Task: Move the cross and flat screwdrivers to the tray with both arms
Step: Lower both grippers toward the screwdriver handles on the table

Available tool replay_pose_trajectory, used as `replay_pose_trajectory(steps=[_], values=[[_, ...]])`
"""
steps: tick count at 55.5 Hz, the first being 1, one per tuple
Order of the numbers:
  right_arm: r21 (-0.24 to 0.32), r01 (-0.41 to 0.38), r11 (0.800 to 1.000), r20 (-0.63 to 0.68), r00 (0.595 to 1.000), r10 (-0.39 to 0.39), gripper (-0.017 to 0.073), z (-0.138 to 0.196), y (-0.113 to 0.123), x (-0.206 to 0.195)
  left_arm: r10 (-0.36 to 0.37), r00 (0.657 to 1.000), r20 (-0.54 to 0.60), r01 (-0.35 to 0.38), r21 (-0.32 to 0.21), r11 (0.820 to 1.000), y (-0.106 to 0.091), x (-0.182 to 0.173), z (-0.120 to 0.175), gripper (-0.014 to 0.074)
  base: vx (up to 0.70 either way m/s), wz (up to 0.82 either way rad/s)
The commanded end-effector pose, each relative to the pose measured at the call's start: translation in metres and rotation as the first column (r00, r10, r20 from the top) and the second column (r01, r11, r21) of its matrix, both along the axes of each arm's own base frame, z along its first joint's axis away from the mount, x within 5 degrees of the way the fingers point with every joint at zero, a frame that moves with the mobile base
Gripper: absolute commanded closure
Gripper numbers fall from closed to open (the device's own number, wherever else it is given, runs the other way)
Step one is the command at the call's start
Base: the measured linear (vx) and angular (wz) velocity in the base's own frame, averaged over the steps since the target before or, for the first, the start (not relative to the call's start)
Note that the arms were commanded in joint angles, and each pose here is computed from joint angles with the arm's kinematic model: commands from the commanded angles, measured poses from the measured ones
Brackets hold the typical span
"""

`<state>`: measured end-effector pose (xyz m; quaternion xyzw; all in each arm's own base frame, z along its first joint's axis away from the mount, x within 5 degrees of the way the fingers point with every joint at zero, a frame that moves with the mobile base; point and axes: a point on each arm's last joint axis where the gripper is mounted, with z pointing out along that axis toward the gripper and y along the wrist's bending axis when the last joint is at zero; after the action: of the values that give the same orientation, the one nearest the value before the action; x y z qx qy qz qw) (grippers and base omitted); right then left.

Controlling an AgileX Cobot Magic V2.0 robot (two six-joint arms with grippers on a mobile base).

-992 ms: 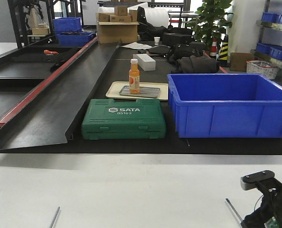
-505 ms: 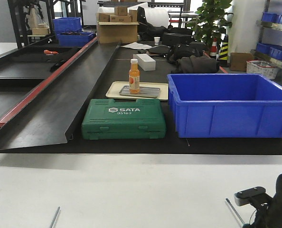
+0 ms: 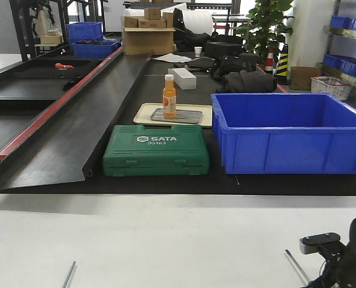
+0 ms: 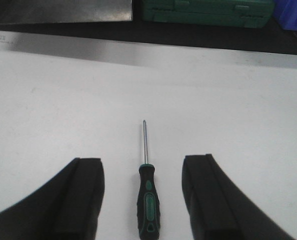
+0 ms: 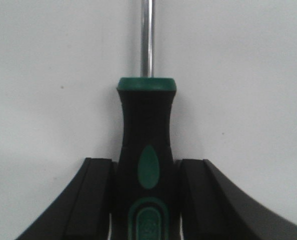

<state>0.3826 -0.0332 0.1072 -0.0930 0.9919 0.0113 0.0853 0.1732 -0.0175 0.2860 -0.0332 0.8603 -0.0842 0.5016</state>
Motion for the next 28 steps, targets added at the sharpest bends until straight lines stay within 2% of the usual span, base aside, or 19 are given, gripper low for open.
replay_pose_trajectory(steps=[1, 8, 17, 23, 28], values=[[0.053, 0.052, 0.997, -0.001, 0.999, -0.052, 0.0571, 0.009, 0.004, 0.000, 0.021, 0.999, 0.047, -0.019, -0.054, 0.998, -0.001, 0.004, 0.014, 0.0112, 0.00, 0.00], [0.086, 0.080, 0.993, 0.001, 0.997, -0.081, 0.0570, 0.009, 0.006, 0.000, 0.003, 0.999, -0.048, -0.005, -0.041, 0.999, -0.003, 0.011, 0.015, 0.0112, 0.00, 0.00], [0.107, 0.098, 0.989, 0.000, 0.995, -0.098, 0.0570, 0.009, 0.008, 0.001, -0.022, 0.984, -0.174, 0.018, -0.020, 1.000, -0.007, 0.041, 0.017, 0.0112, 0.00, 0.00], [0.118, 0.107, 0.987, 0.000, 0.994, -0.108, 0.0570, 0.009, 0.008, 0.001, -0.040, 0.961, -0.274, 0.040, -0.005, 0.999, -0.010, 0.067, 0.013, 0.0112, 0.00, 0.00], [0.123, 0.112, 0.986, -0.002, 0.994, -0.112, 0.0570, 0.009, 0.009, 0.001, -0.045, 0.928, -0.370, 0.046, -0.004, 0.999, -0.013, 0.092, 0.001, 0.0112, 0.00, 0.00]])
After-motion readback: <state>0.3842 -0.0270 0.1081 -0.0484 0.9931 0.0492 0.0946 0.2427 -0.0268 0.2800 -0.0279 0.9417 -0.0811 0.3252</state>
